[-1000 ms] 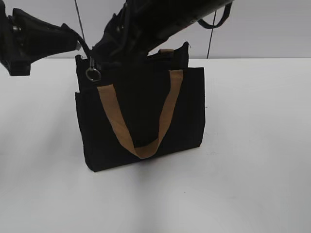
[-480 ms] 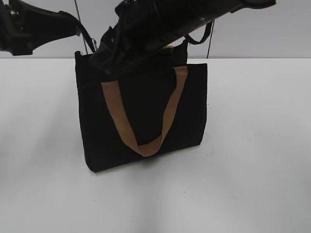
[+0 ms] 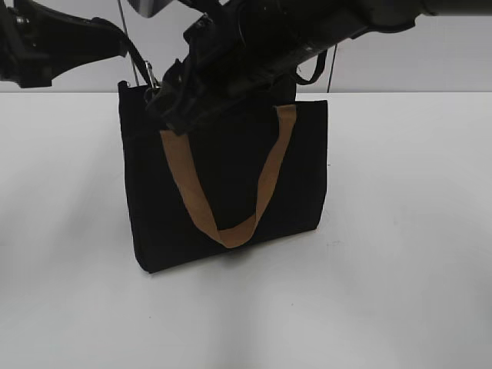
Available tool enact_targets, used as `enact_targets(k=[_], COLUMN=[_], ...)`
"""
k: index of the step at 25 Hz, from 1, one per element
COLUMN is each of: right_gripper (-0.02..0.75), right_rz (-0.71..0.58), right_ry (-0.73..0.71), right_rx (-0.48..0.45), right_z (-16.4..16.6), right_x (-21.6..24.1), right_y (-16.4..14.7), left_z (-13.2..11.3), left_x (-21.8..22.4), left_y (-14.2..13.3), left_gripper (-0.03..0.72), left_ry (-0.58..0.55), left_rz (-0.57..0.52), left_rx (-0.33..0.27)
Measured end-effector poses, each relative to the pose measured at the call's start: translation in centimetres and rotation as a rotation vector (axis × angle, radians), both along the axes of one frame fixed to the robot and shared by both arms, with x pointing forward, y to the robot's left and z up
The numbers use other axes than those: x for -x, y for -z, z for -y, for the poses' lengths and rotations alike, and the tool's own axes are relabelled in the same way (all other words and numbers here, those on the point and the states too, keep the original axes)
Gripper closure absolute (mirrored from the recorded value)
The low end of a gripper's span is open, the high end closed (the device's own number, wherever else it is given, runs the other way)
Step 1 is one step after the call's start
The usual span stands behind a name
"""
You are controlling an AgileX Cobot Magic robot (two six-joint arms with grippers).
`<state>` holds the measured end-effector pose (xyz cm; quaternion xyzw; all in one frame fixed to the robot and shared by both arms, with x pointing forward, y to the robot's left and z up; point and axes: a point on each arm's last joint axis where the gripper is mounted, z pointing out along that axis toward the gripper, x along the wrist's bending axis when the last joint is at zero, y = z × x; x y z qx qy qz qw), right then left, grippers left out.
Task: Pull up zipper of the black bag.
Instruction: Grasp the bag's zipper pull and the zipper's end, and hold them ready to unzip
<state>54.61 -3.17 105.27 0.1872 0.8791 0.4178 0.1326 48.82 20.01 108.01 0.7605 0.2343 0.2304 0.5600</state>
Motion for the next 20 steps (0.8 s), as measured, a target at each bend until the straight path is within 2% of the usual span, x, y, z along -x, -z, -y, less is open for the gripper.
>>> enact_targets(k=[7,20], right_gripper=[0.545,0.559], right_rz=[-0.006,0.031], right_ry=[-0.002,0.035], right_rx=[0.002,-0.015], right_z=[-0.02,0.00], right_x=[0.01,-0.44], right_y=[0.10,-0.10], left_z=[-0.29,-0.40], left_x=[-0.29,-0.40], left_y=[0.11,0.16], left_gripper=[0.662,0.662], left_ry=[-0.043,-0.062], left_rz=[0.001,0.001], left_rx=[-0.018,-0.026])
